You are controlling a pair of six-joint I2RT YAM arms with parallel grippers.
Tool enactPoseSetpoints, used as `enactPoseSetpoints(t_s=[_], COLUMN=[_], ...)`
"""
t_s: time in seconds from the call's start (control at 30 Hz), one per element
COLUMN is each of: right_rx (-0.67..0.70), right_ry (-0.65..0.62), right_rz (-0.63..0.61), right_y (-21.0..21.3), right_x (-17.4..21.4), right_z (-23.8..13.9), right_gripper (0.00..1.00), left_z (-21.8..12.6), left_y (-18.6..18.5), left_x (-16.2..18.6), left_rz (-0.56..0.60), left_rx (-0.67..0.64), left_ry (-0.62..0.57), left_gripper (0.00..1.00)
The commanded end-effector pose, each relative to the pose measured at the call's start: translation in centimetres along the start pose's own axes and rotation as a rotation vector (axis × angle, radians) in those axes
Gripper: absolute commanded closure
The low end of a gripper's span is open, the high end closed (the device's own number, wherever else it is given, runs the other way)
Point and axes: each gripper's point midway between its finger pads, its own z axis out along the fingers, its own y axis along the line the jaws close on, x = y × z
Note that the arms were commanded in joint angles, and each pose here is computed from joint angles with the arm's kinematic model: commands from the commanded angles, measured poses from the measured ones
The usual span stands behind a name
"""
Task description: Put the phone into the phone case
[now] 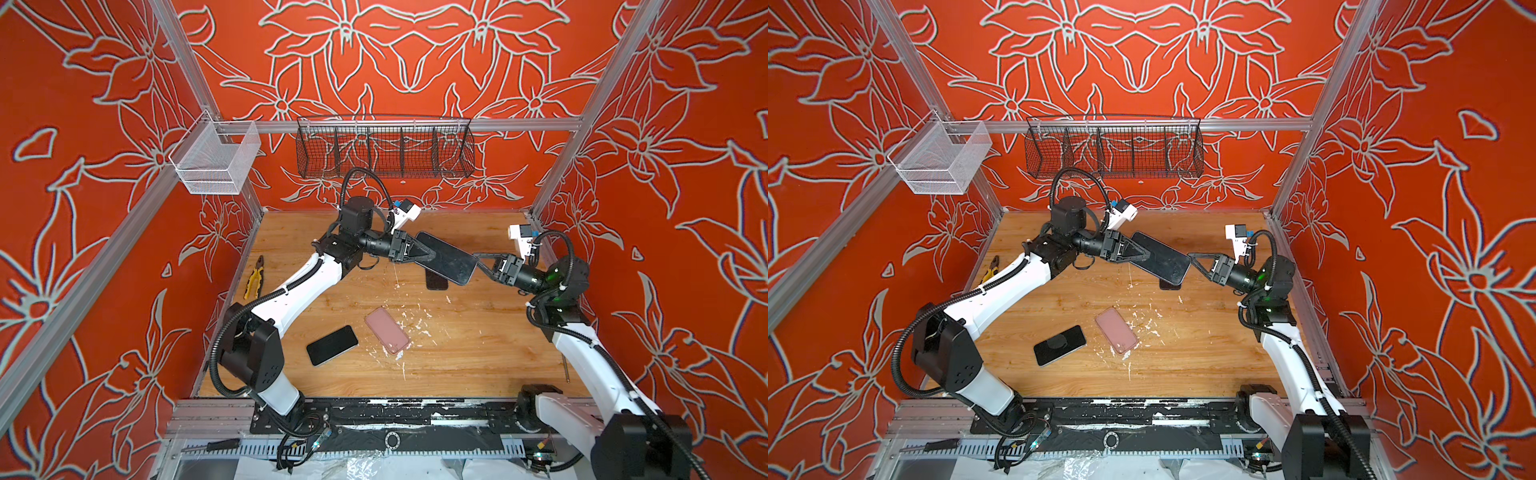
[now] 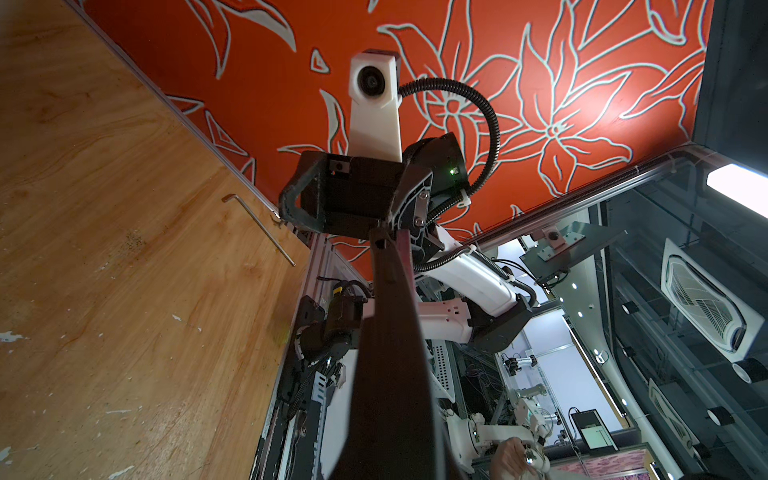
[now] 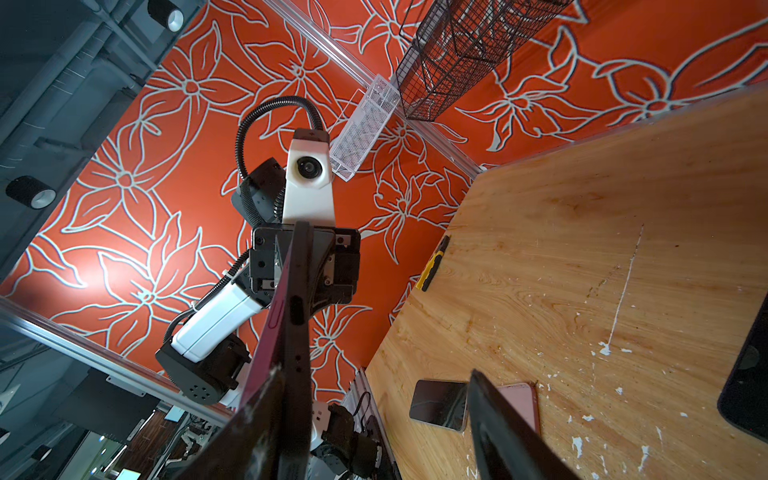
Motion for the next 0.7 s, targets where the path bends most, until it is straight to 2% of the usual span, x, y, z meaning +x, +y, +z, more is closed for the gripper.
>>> enactPoseSetpoints(t_s=[0.0, 0.1, 0.2, 0.43, 0.67], right_rx=[-0.033, -0.030, -0.053, -0.067, -0.097], right_ry=[-0.088, -0.136, -0.131, 0.000, 0.100], right_rz=[-0.111, -0.114, -0.125, -0.085, -0.057], right_y=[3.6, 4.3, 5.2, 3.4, 2.5], right_x=[-2.5, -3.6, -4.3, -1.7, 1.0], right_z=[-0.2, -0.3, -0.2, 1.8, 3.5], right_gripper=[0.28, 0.27, 0.25, 0.20, 0.23], left_z=[-0.1, -0.1, -0.2, 0.1, 0.4], left_y=[-1.2, -1.2, -1.2, -1.8, -2.2], left_x=[0.0, 0.2, 0.3, 0.1, -0.1], left_rz=[0.041, 0.043, 0.044, 0.057, 0.067], left_rx=[0.010, 0.008, 0.005, 0.018, 0.026], left_ry=[-0.002, 0.000, 0.001, -0.001, 0.001], left_gripper=[1.00, 1.00, 1.00, 1.00, 1.00])
